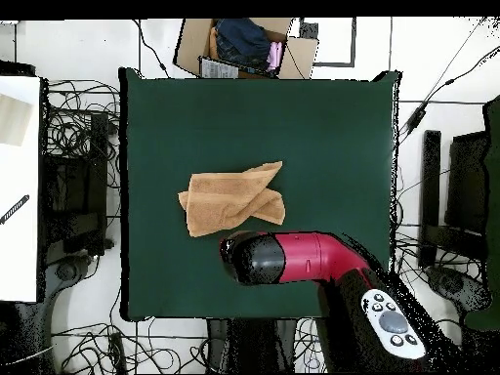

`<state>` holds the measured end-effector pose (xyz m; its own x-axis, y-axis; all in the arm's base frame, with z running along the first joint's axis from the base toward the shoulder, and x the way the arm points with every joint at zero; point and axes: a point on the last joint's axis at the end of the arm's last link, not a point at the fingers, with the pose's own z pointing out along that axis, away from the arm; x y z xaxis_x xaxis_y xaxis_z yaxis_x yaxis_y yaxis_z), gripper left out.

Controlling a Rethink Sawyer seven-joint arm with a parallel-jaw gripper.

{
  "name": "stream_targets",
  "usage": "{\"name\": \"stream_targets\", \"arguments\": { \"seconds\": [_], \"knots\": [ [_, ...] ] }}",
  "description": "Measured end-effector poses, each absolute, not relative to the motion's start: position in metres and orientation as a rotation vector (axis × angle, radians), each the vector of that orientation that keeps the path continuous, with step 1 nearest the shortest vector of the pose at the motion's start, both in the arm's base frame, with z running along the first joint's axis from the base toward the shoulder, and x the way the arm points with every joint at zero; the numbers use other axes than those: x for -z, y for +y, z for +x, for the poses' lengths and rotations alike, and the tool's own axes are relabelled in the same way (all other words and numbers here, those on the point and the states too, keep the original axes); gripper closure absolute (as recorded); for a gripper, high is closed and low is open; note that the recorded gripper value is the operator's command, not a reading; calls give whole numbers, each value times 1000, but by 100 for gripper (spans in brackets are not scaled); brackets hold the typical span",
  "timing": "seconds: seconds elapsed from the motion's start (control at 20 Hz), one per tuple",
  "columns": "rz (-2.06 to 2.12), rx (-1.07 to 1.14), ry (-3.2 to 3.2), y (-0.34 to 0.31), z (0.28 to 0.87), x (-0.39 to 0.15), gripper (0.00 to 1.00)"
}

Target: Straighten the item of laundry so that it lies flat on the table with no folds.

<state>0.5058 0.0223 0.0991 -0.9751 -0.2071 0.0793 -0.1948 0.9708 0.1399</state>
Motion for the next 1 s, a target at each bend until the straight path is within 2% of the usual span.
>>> {"name": "stream_targets", "arguments": {
  "seconds": [1.0],
  "knots": [
    [345, 184, -3028, 31, 523, -104, 0]
  ]
}}
